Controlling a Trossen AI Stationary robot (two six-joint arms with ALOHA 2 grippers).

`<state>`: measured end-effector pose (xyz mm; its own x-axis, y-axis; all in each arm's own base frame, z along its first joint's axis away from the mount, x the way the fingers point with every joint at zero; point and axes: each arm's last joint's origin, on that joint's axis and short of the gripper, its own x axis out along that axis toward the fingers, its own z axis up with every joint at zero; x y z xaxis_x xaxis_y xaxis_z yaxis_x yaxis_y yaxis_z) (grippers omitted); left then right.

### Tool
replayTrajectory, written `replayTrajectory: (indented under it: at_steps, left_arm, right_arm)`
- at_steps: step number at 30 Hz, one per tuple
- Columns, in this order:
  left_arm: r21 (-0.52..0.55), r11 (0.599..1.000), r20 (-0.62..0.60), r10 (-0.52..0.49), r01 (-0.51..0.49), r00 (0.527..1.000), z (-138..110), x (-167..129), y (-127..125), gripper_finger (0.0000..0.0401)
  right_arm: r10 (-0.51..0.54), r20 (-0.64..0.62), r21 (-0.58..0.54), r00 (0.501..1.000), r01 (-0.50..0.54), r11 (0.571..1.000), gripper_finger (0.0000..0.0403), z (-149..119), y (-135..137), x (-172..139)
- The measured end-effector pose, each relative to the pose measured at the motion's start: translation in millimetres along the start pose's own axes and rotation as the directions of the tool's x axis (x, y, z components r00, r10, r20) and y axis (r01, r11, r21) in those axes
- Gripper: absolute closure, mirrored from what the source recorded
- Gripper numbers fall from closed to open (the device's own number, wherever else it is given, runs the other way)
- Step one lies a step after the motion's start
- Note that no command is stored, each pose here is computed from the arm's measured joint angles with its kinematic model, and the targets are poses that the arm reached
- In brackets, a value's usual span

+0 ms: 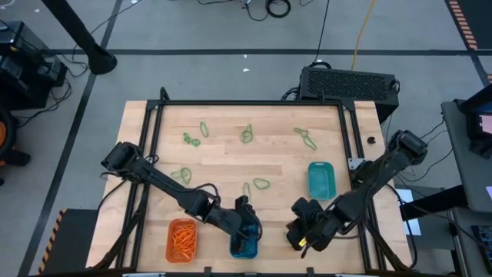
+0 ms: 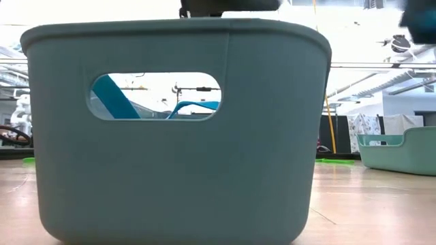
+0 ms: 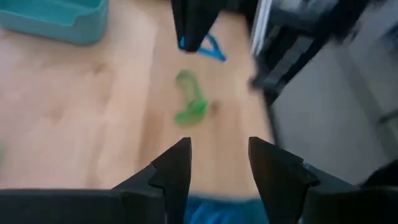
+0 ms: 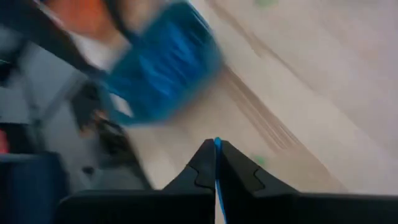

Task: Sort rubber bands into baskets
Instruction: Put the blue rubber band into the blue bin

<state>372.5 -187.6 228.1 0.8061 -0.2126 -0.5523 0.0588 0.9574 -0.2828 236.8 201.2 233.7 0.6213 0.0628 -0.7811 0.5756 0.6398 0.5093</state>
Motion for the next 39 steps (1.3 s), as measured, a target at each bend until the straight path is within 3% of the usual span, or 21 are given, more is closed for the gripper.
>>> replayTrajectory:
  at_steps: [4, 8, 15, 20, 27, 39]
  left_arm:
    - [-0.147, 0.983, 0.138, -0.094, 0.114, 0.986, 0.7, 6.2, 12.3, 0.0234]
    - [-0.279, 0.931, 0.256, -0.164, 0.235, 0.953, 1.4, 8.4, 28.5, 0.0234]
    - [-0.248, 0.896, 0.43, -0.238, 0.368, 0.871, 9.8, 2.5, 32.9, 0.0234]
    - [-0.222, 0.896, 0.393, -0.279, 0.385, 0.876, 7.1, 3.4, 32.3, 0.0234]
    - [-0.235, 0.904, 0.391, -0.247, 0.356, 0.886, 6.2, 4.3, 33.6, 0.024]
    - [-0.248, 0.919, 0.408, -0.188, 0.306, 0.894, 6.3, 4.8, 35.8, 0.0335]
  right_arm:
    - [0.149, 0.145, -0.1, 0.978, -0.135, 0.986, 0.0402, 12.0, 13.0, -17.8]
    - [0.256, 0.278, -0.181, 0.926, -0.211, 0.961, 0.0402, 26.1, 24.3, -29.9]
    - [0.285, 0.344, -0.186, 0.895, -0.233, 0.955, 0.0403, 49.3, 27.8, -26.9]
    - [0.274, 0.355, -0.188, 0.894, -0.219, 0.957, 0.0403, 55.6, 26.4, -24.9]
    - [0.275, 0.351, -0.19, 0.895, -0.219, 0.957, 0.0403, 56.1, 26.3, -24.7]
    - [0.28, 0.333, -0.188, 0.901, -0.227, 0.956, 0.0395, 55.5, 26.1, -24.4]
